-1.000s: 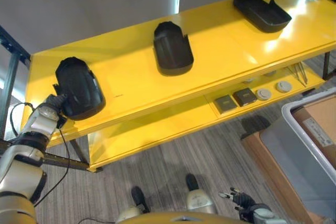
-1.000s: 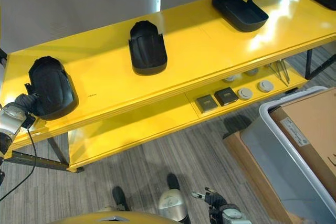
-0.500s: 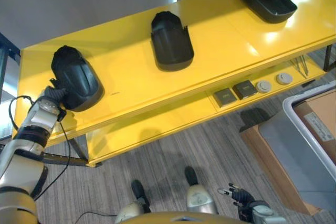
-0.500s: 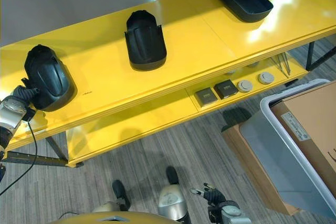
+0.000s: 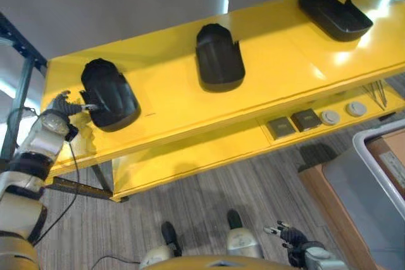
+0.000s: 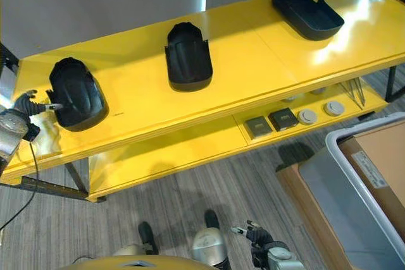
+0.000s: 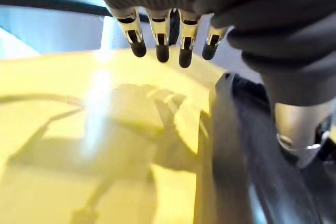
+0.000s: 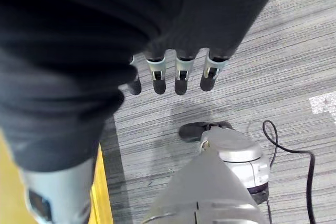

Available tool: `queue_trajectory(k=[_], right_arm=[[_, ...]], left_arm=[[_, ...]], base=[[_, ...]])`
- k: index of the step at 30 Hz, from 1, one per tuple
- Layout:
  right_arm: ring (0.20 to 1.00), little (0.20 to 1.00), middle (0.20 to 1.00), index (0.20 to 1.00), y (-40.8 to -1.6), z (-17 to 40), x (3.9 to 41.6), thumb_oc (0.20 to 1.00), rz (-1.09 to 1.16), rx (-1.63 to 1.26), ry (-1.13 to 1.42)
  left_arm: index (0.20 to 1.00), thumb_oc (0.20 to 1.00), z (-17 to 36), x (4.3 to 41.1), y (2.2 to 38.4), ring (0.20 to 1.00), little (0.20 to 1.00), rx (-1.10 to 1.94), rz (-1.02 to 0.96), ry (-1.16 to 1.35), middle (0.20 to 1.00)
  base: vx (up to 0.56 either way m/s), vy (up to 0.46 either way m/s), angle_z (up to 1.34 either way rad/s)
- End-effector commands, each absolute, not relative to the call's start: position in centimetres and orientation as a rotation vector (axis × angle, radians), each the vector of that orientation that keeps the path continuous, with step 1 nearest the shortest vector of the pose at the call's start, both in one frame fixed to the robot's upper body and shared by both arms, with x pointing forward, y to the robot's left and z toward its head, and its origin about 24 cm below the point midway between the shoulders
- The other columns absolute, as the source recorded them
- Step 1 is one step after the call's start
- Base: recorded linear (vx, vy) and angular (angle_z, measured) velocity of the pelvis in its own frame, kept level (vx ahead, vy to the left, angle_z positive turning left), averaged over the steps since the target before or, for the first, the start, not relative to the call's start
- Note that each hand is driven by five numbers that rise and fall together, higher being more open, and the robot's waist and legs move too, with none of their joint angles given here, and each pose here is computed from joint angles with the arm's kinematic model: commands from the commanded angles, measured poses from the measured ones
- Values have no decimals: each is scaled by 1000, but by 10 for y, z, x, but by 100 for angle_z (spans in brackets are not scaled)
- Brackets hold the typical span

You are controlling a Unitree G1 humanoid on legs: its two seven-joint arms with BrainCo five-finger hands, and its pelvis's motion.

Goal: Move parts from the plastic box to the shelf.

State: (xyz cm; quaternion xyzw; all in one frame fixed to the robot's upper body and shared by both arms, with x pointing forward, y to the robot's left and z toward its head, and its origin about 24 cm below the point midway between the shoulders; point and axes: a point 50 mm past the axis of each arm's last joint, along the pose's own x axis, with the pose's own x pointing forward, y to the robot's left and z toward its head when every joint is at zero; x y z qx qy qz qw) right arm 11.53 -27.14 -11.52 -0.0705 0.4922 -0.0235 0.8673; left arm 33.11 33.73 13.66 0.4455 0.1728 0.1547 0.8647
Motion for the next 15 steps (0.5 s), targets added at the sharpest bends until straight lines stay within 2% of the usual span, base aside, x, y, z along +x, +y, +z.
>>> queue_trajectory(k=[1,3,7,10,13,14,15], right_arm=[[1000,1000,1000,1000,-270,-120,98,1000,-90,-154,1058],[1000,1000,1000,1000,-267,-121,95,1000,-95,-149,1061],[1000,1000,1000,1000,-256,-127,83,1000,-122,-106,1075],[1000,1000,1000,1000,-249,-131,73,1000,-138,-78,1083],[1000,1000,1000,1000,-243,-135,67,1000,-148,-57,1091],[1000,1000,1000,1000,-241,-136,67,1000,-145,-53,1098],[1000,1000,1000,1000,-239,-136,66,1000,-139,-53,1102]], left_arm=[[1000,1000,207,319,360,1000,1000,1037,544,69,1000],[1000,1000,218,314,355,1000,1000,1021,545,-27,1000],[1000,1000,238,292,321,1000,1000,917,446,-306,1000],[1000,1000,220,278,288,1000,1000,717,258,-414,1000],[1000,1000,185,268,252,1000,1000,541,81,-406,1000],[711,711,173,266,244,711,711,506,42,-394,711],[542,542,166,267,239,542,542,478,6,-373,542]], base=[[35,-30,22],[14,-19,17],[19,-43,15],[9,-45,17],[6,-47,13],[-3,-51,4],[-12,-43,-1]])
